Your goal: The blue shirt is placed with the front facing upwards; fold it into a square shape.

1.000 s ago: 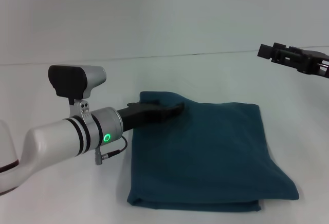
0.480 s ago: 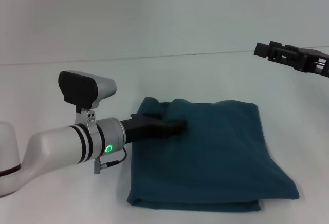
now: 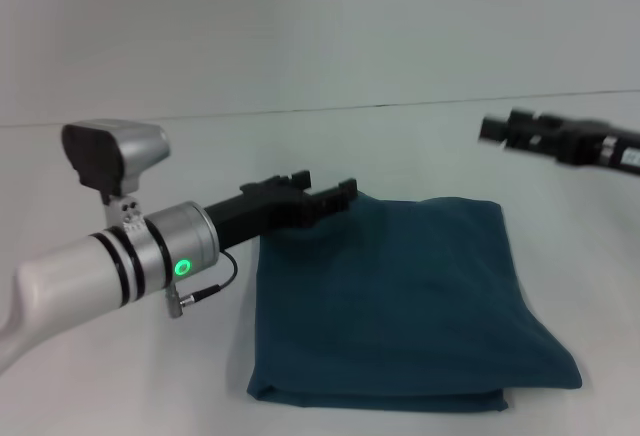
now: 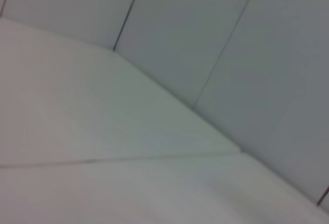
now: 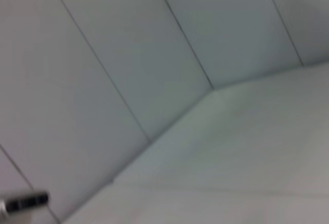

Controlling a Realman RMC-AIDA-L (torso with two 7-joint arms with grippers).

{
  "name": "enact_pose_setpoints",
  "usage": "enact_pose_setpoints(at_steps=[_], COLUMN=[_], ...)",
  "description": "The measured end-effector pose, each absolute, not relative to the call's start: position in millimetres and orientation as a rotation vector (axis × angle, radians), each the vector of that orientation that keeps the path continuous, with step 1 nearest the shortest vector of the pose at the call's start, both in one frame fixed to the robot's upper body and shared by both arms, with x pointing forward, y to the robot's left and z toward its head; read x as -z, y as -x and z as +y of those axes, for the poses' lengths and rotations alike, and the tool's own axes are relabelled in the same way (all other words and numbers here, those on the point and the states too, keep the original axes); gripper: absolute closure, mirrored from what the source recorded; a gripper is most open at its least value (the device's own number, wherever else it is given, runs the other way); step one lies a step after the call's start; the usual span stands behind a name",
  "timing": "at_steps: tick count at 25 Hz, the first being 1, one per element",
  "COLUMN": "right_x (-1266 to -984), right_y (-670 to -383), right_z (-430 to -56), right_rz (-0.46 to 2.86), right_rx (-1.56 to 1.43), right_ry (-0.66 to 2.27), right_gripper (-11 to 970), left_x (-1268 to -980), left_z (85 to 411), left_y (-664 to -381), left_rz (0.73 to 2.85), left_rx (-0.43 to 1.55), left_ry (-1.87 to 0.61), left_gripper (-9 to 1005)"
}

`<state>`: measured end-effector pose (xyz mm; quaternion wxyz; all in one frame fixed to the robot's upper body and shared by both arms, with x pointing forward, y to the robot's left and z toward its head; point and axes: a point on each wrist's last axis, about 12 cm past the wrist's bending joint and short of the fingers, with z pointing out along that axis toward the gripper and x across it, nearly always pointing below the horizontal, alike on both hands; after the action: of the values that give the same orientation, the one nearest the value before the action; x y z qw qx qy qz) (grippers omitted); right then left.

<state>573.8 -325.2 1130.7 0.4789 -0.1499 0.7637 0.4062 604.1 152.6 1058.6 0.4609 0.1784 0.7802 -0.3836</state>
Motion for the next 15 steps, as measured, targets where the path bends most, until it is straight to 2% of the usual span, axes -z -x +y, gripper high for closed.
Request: enact_pose_setpoints(at_steps=[6,10,15], right_x=[-1108.6,-1103.6,-1096.2], right_y=[-579.1,-580.4,-584.0], right_z=[-311.1,-304.0,-287.3], right_rz=[2.011,2.019,2.047], right_rx=[-0.940,-0.933,-0.904], right_ry=[0.419,0.452,0.545], right_gripper=[79,84,315], left_x=[-1068.7,-1076.9,-1079.2], left_z=[166.5,182.7,200.8], left_y=[-596.4,-589.8,-584.4], left_rz=[1.807,1.725,1.696], left_rx=[1.036,1.075,1.067], left_ry=[-0.399,-0.381,-0.342], left_gripper=[184,184,184])
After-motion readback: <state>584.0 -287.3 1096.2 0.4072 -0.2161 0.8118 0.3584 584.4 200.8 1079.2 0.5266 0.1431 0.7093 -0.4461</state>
